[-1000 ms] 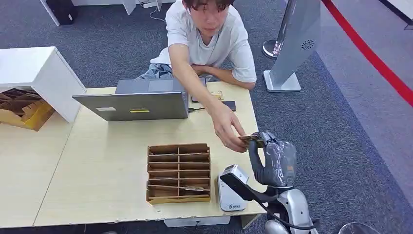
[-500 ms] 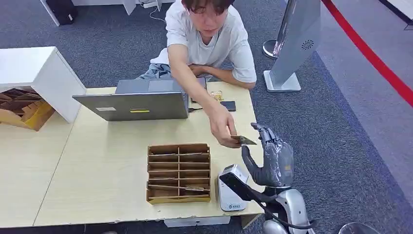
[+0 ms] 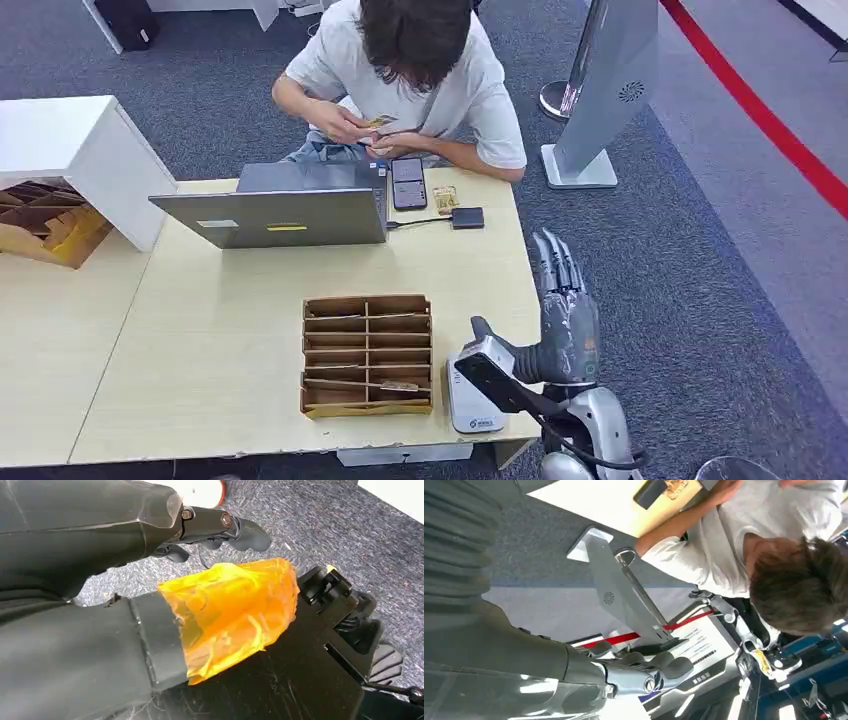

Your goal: Pass the card to the sensor for recognition and then transmit it.

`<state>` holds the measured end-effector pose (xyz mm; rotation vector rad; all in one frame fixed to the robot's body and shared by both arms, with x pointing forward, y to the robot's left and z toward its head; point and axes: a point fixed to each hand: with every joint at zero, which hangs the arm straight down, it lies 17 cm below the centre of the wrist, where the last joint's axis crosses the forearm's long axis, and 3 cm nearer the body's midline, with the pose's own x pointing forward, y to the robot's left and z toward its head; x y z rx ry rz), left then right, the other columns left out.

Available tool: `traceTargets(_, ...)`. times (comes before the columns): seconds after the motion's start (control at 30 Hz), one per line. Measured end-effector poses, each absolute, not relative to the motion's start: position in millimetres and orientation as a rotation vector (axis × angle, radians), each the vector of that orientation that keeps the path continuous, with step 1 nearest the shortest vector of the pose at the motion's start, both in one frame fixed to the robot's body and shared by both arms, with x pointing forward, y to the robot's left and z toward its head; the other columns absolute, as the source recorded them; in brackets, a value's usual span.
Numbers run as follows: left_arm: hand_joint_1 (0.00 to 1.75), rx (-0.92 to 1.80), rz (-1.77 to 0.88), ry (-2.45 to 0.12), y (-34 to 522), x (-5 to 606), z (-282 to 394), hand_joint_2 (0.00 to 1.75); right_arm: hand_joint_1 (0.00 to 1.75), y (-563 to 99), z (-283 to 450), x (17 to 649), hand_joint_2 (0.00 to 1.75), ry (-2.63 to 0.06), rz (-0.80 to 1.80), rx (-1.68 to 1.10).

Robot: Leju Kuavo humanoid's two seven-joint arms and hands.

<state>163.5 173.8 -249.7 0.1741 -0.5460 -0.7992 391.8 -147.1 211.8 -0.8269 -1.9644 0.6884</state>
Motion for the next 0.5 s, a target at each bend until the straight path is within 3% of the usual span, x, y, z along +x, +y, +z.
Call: traceTargets(0.5,0.00,0.179,-0.784,-0.559,173,166,-248,0.00,0.00,-143,203,388,0.00,-1.922,0.641,-0.684)
